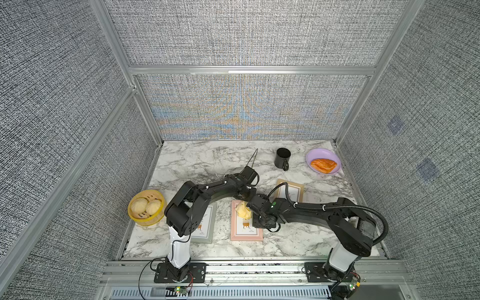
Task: Wipe the picture frame with a cloth
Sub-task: Wipe the dirt from the picture frame.
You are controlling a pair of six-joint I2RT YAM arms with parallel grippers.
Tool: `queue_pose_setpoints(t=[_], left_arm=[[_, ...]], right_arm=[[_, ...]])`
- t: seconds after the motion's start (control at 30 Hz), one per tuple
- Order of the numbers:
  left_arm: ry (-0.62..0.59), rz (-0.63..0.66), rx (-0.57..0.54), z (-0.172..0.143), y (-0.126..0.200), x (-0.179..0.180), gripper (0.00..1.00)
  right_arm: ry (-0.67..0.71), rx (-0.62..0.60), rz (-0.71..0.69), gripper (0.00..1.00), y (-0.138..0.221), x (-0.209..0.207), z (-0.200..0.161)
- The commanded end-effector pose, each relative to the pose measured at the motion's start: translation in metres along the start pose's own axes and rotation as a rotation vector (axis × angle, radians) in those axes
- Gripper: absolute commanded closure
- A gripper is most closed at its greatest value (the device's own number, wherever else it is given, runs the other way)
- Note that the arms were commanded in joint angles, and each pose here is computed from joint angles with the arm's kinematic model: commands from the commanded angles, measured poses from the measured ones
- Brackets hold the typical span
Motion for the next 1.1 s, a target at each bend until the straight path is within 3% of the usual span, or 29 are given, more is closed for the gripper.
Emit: queue_pose_setpoints(t=[0.0,0.2,0.57,0.8,1.07], left_arm=[[-0.002,0.064,0.076,-0.015,0.006,0.023,1.00],[0.028,0.047,0.060,-0.011,0.013,0.033,1.00],[-0.005,-0.091,0.040,-0.001,-0.006,-0.033,1.00],[-0.026,-0.145,0.053,0.004,-0.018,-0.053,1.00],[-0.065,-0.024,0.075,-0.003,-0.006,-0.027,1.00]], right_arm=[[0.020,0.068,-0.211,0.70,-0.004,-0.036,-0.016],[0.030,0.070,-0.197,0.70,-0.005,-0.033,-0.014],[0.046,0.068,-0.174,0.69,-0.006,-0.024,-0.011],[0.042,0.056,-0.134,0.68,-0.007,-0.017,-0.009],[0.044,0.060,-0.172,0.70,-0.005,-0.017,-0.006]])
Point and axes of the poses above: each gripper's point midway between its finger pads, its own y axis back along the fingers, its own x axis along the line the jaws close on, z = x × y, the point moved 8 cm from there along y, back along the fingers, and after that the axes turned 3 degrees about -y, right-handed, at the moved point
